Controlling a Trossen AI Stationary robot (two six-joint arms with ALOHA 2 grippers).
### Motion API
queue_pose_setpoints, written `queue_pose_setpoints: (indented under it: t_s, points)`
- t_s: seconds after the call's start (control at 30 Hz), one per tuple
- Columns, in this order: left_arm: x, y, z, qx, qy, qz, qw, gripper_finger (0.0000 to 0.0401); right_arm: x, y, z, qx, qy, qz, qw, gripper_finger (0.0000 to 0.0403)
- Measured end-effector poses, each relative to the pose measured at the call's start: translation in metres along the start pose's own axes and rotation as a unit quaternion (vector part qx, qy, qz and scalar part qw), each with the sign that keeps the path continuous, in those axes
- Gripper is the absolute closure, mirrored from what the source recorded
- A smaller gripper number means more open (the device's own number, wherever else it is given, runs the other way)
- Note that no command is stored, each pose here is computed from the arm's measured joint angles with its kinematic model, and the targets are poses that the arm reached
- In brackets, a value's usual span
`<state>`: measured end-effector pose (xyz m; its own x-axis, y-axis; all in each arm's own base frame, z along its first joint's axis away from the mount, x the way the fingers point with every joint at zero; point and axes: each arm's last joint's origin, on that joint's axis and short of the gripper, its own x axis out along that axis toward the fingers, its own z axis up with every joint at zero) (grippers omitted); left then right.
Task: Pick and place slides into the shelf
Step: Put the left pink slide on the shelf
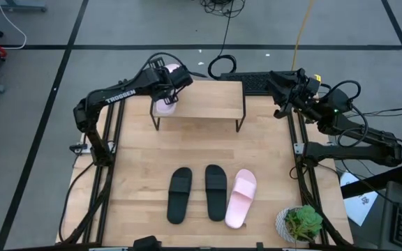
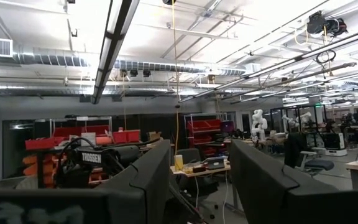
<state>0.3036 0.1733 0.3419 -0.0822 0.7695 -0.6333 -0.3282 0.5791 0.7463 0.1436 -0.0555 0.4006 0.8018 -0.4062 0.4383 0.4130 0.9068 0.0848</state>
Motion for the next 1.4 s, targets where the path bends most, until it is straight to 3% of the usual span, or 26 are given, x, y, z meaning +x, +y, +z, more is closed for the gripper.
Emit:
queue_pose_setpoints:
  t_s: [0.27,0.6,1.4]
  points:
    - [0.005,0.001,0.002,-0.005,-0.002,-0.006,1.000,0.0401,0.000,0.000,0.000,-0.001,0.000,0.000,1.000,0.0248]
    - [0.026,-0.018,0.013,0.037,0.028,0.009,0.999,0.0401,0.000,0.000,0.000,0.000,0.000,0.000,1.000,0.0248]
    - [0.029,-0.022,0.003,0.045,0.054,-0.012,0.997,0.0401,0.000,0.000,0.000,-0.016,0.000,0.000,1.000,0.0248]
